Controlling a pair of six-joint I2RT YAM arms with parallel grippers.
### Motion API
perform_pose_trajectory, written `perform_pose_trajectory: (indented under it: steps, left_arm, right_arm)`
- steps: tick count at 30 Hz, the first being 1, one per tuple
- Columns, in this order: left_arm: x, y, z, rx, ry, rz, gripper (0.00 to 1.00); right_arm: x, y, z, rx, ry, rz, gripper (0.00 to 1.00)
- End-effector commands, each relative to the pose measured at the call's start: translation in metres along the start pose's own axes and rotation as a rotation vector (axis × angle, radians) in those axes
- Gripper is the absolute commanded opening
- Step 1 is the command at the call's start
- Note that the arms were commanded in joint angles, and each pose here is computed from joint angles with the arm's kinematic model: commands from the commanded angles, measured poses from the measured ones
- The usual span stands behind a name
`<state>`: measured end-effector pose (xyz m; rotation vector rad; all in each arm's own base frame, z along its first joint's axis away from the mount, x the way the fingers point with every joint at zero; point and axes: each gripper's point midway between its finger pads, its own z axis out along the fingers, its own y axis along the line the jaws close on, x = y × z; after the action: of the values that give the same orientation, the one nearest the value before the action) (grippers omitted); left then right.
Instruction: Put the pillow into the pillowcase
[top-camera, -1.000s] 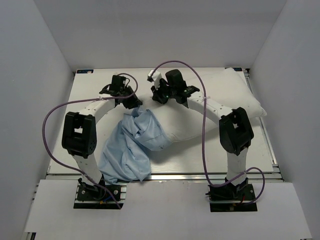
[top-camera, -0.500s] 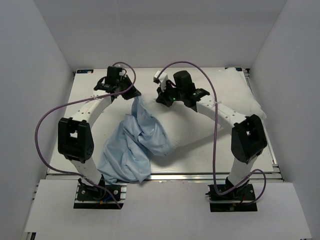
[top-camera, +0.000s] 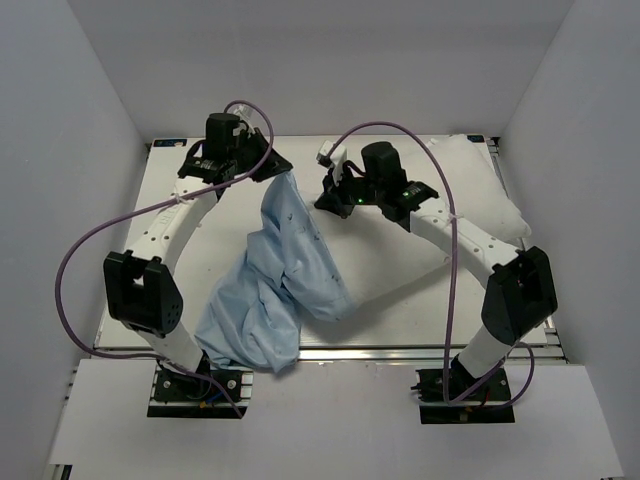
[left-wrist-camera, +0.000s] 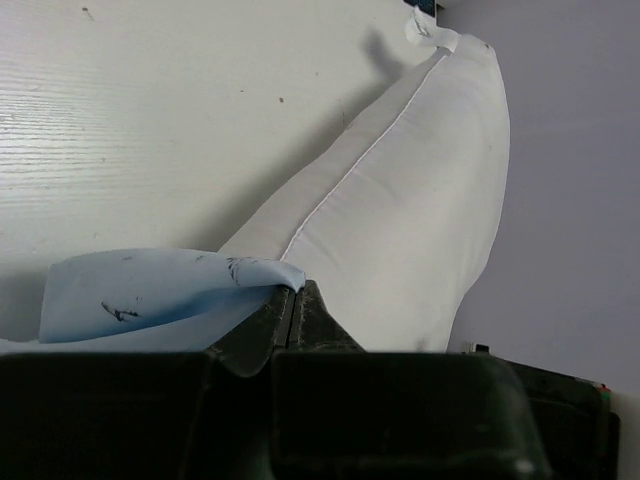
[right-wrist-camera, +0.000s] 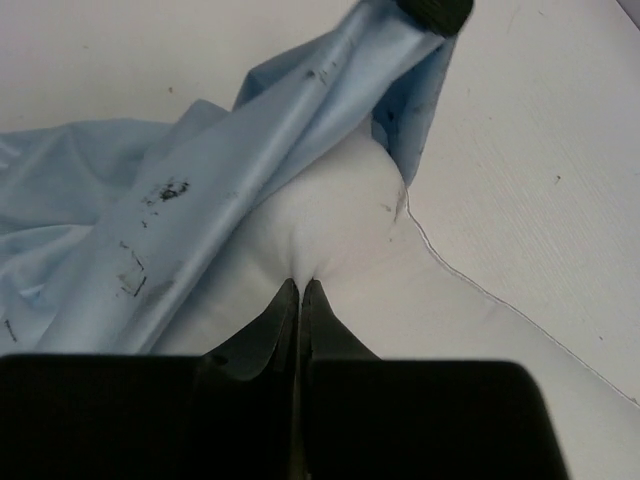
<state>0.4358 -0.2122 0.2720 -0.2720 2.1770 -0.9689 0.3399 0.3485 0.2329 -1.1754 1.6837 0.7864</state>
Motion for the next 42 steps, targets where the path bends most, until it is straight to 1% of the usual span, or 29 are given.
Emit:
perform_pose_trajectory:
  steps: [1, 2, 4, 6, 8, 9, 10, 12, 13, 17, 19, 21, 22, 23, 24, 25, 26, 27, 29, 30, 31, 32, 34, 36, 37, 38, 39, 40, 42]
  left_arm:
    - [-0.008, -0.030, -0.001, 0.086, -0.008, 0.035, 0.00]
    - [-0.004, -0.030, 0.007, 0.085, 0.010, 0.035, 0.00]
    - [-0.012, -0.043, 0.009, 0.106, 0.002, 0.048, 0.00]
    - [-0.012, -0.042, 0.023, 0.095, 0.026, 0.046, 0.00]
    - [-0.032, -0.067, 0.025, 0.142, 0.001, 0.071, 0.00]
    - [-0.025, -0.061, 0.034, 0.131, 0.031, 0.060, 0.00]
    - [-0.034, -0.081, 0.030, 0.173, 0.011, 0.079, 0.00]
    - [-0.031, -0.091, 0.039, 0.201, 0.041, 0.077, 0.00]
    - [-0.034, -0.109, 0.035, 0.243, 0.034, 0.093, 0.00]
    - [-0.013, -0.141, 0.034, 0.373, 0.131, 0.071, 0.00]
    - [-0.006, -0.151, 0.031, 0.407, 0.152, 0.078, 0.00]
    - [0.002, -0.147, 0.029, 0.400, 0.181, 0.080, 0.00]
    - [0.004, -0.144, 0.026, 0.391, 0.185, 0.081, 0.00]
    - [0.018, -0.125, 0.033, 0.343, 0.221, 0.067, 0.00]
    - [0.024, -0.115, 0.036, 0.308, 0.221, 0.061, 0.04]
    - [0.027, -0.110, 0.032, 0.292, 0.218, 0.059, 0.09]
    - [0.031, -0.101, 0.034, 0.274, 0.213, 0.054, 0.13]
    - [0.047, -0.072, 0.044, 0.202, 0.233, 0.020, 0.21]
    - [0.051, -0.061, 0.043, 0.187, 0.216, 0.005, 0.27]
    - [0.060, -0.047, 0.047, 0.154, 0.229, -0.015, 0.29]
    - [0.057, -0.040, 0.048, 0.129, 0.212, -0.024, 0.32]
    - [0.053, -0.040, 0.045, 0.125, 0.195, -0.018, 0.34]
    - [0.035, -0.039, 0.043, 0.098, 0.134, -0.006, 0.41]
    - [0.018, -0.045, 0.035, 0.081, 0.085, 0.020, 0.45]
    - [-0.005, -0.059, 0.026, 0.096, 0.026, 0.044, 0.50]
    - [-0.016, -0.058, 0.020, 0.065, -0.004, 0.067, 0.53]
    - [-0.027, -0.062, 0.015, 0.055, -0.033, 0.080, 0.54]
    - [-0.048, -0.078, 0.001, 0.070, -0.091, 0.105, 0.57]
    - [-0.062, -0.083, -0.011, 0.040, -0.134, 0.140, 0.63]
  right_arm:
    - [-0.062, 0.030, -0.022, -0.096, -0.187, -0.067, 0.00]
    - [-0.068, 0.035, -0.025, -0.102, -0.202, -0.079, 0.00]
    - [-0.075, 0.042, -0.027, -0.114, -0.221, -0.098, 0.00]
    - [-0.081, 0.054, -0.029, -0.137, -0.237, -0.117, 0.00]
    - [-0.087, 0.065, -0.032, -0.149, -0.267, -0.147, 0.00]
    - [-0.088, 0.067, -0.033, -0.144, -0.273, -0.155, 0.00]
    - [-0.089, 0.069, -0.032, -0.137, -0.279, -0.165, 0.00]
    - [-0.090, 0.058, -0.029, -0.069, -0.290, -0.171, 0.00]
    - [-0.091, 0.050, -0.027, -0.037, -0.295, -0.171, 0.00]
    - [-0.095, -0.001, -0.020, 0.184, -0.323, -0.154, 0.00]
    - [-0.105, -0.024, -0.021, 0.286, -0.356, -0.157, 0.00]
    - [-0.107, -0.050, -0.023, 0.390, -0.363, -0.152, 0.00]
    - [-0.099, -0.065, -0.019, 0.423, -0.346, -0.148, 0.00]
    - [-0.105, -0.071, -0.019, 0.420, -0.350, -0.153, 0.00]
    - [-0.101, -0.078, -0.017, 0.416, -0.335, -0.144, 0.06]
    - [-0.085, -0.090, -0.013, 0.411, -0.287, -0.118, 0.16]
    - [-0.086, -0.084, -0.011, 0.343, -0.285, -0.134, 0.28]
    - [-0.081, -0.088, -0.015, 0.321, -0.269, -0.144, 0.47]
    - [-0.068, -0.076, -0.018, 0.231, -0.239, -0.170, 0.59]
    - [-0.064, -0.073, -0.023, 0.204, -0.232, -0.188, 0.65]
    - [-0.068, -0.074, -0.040, 0.200, -0.243, -0.209, 0.68]
    - [-0.059, -0.077, -0.049, 0.186, -0.229, -0.209, 0.70]
    - [-0.062, -0.075, -0.070, 0.188, -0.230, -0.226, 0.70]
    - [-0.057, -0.084, -0.089, 0.212, -0.220, -0.193, 0.70]
    - [-0.063, -0.082, -0.101, 0.227, -0.233, -0.196, 0.71]
    - [-0.064, -0.082, -0.107, 0.233, -0.234, -0.191, 0.72]
    - [-0.060, -0.083, -0.113, 0.237, -0.221, -0.177, 0.74]
    - [-0.062, -0.077, -0.120, 0.230, -0.222, -0.191, 0.75]
    - [-0.051, -0.061, -0.121, 0.164, -0.182, -0.236, 0.78]
